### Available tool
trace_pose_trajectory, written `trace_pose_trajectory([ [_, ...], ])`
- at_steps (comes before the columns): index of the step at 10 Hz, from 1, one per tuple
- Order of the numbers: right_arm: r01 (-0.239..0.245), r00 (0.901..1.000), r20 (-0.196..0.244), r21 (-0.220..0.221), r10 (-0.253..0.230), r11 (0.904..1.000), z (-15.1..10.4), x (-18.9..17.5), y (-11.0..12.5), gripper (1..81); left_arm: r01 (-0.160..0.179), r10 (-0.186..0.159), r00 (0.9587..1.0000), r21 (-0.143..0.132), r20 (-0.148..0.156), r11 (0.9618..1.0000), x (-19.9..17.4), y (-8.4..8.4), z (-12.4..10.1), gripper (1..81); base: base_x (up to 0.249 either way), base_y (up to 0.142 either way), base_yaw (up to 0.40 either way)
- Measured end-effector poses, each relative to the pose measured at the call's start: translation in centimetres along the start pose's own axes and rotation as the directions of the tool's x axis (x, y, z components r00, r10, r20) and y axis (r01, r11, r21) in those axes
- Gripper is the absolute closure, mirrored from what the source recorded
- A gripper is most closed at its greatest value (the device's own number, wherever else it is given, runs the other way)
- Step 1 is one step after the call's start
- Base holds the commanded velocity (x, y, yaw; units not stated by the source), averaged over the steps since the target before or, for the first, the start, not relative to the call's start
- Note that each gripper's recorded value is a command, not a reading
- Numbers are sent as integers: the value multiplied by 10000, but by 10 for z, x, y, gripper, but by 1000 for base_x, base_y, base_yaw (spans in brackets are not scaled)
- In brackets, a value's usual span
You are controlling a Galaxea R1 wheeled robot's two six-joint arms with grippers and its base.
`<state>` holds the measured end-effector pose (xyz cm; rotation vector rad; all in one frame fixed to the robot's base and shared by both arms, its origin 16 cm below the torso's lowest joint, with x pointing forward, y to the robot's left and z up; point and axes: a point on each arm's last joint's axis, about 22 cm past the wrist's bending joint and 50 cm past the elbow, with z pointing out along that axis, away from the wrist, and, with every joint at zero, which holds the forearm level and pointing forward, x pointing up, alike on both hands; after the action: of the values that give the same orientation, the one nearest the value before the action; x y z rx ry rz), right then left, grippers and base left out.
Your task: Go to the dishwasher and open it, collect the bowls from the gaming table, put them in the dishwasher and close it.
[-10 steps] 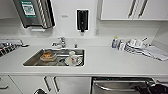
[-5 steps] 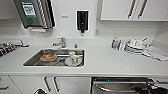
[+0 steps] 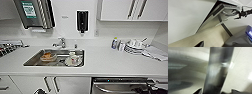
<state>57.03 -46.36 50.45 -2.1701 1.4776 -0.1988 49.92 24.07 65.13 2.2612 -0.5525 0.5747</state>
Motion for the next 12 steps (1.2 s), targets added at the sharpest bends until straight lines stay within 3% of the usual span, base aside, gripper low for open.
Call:
trace_pose_trajectory([
  [2,70,9999,-150,240,-66,9997,5,1,-4,10,16,-16,10000,-50,39,10000,-1,1,3,10,-75,0,0],
  [3,-40,10000,10,-162,40,9999,6,-4,15,10,16,-16,10000,16,42,10000,-2,-1,0,10,-78,0,0],
  [4,-399,9982,406,-855,435,9955,5,-14,37,10,14,-14,10000,-7,34,10000,-1,0,1,10,-78,0,0],
  [5,-638,9955,610,-1294,722,9895,6,-21,53,10,7,-7,10000,-25,63,10000,-2,1,2,10,-78,0,0],
  [6,-905,9905,843,-1948,1086,9766,9,-34,82,10,13,-13,9999,-6,109,10000,-3,0,1,10,-78,0,0],
  [7,-666,9925,849,-2283,880,9713,12,-38,109,10,6,-6,10000,-14,98,10000,-3,0,1,10,-78,0,0],
  [8,-729,9921,805,-2493,957,9657,15,-41,125,10,12,-12,9999,-20,108,10000,-3,0,2,10,-78,0,0],
  [12,-770,9947,511,-2064,893,9754,33,-36,121,10,-11,15,9998,-183,179,9998,-3,5,9,10,-79,0,0],
])
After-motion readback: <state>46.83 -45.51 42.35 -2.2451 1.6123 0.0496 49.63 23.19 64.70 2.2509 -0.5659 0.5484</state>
